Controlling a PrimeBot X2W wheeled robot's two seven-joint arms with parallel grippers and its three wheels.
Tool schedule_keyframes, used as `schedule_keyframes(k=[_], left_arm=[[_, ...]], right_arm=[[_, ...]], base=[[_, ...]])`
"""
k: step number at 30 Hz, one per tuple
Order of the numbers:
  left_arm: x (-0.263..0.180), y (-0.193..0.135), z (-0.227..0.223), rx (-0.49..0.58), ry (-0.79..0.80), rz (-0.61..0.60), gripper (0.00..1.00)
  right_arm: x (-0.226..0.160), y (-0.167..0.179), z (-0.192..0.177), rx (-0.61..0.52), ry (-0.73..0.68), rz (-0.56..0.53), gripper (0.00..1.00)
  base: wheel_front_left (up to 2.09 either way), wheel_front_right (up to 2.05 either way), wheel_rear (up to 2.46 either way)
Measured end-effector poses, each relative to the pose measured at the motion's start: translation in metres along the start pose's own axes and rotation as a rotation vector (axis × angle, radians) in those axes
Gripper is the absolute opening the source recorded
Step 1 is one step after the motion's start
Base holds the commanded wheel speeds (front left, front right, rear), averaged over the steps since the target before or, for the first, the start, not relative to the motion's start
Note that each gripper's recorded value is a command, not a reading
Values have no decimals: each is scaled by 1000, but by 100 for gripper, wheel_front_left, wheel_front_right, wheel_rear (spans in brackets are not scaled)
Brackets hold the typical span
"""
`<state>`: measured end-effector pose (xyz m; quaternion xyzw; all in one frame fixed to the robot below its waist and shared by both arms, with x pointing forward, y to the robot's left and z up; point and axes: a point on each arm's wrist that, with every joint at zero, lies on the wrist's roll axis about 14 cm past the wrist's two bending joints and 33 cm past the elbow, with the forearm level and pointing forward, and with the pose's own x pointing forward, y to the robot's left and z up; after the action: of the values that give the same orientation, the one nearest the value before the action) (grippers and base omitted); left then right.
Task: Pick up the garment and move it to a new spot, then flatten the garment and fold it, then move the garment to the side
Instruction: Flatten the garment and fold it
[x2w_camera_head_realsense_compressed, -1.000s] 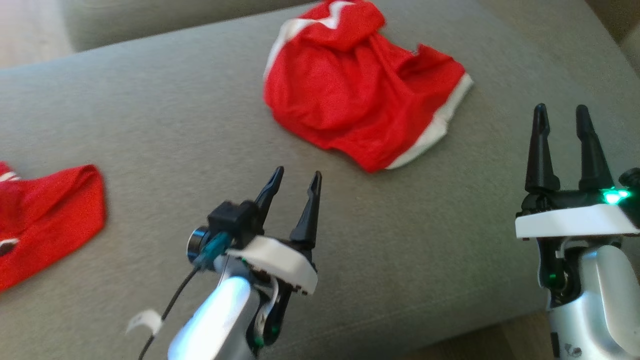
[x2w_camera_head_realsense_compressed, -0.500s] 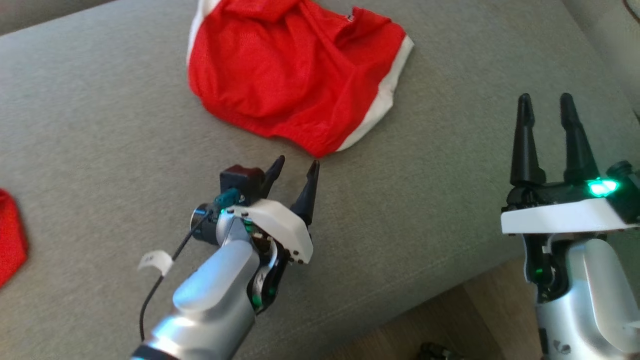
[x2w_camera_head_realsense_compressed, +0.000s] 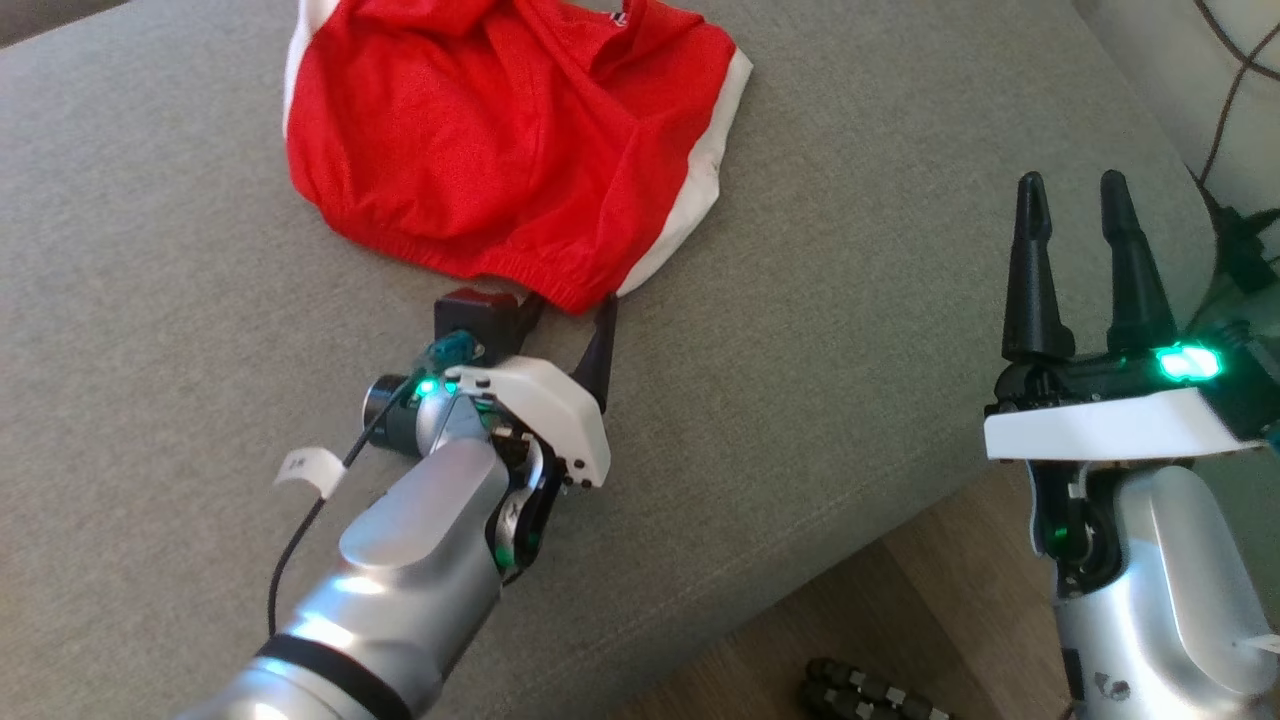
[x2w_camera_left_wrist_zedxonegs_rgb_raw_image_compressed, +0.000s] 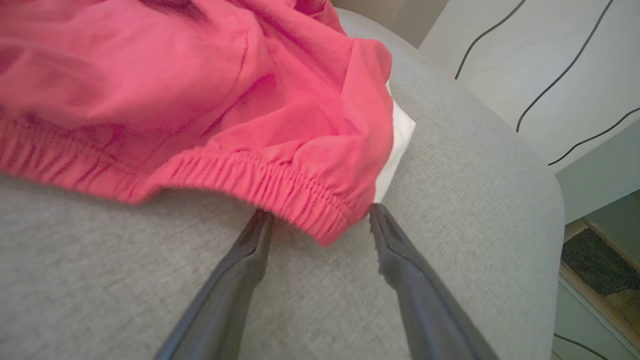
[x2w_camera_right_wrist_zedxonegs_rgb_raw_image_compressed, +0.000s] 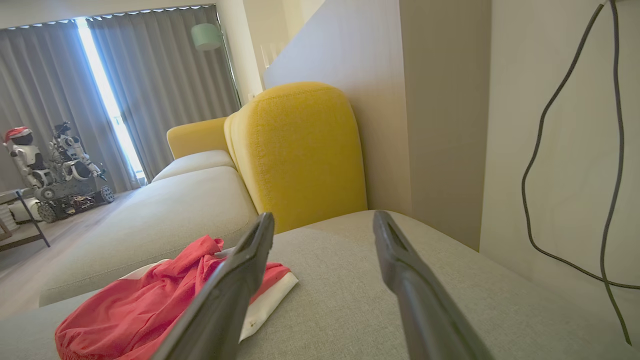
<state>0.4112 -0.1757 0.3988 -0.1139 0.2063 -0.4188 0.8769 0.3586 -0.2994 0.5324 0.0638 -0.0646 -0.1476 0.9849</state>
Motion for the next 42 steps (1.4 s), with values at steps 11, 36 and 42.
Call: schedule_keyframes(k=[11,36,42], left_arm=[[5,1,13,2,-35,-26,0],[-147,99,80,136,-326,412,0],[-173,110,76,134,-347,479,0]], right_arm=[[5,-2,-6,5,5,-11,100],[28,115,-7,91,2,310,100],[27,131,-9,99,16,349,100]], base=[[0,0,0],[0,0,0],[0,0,0]])
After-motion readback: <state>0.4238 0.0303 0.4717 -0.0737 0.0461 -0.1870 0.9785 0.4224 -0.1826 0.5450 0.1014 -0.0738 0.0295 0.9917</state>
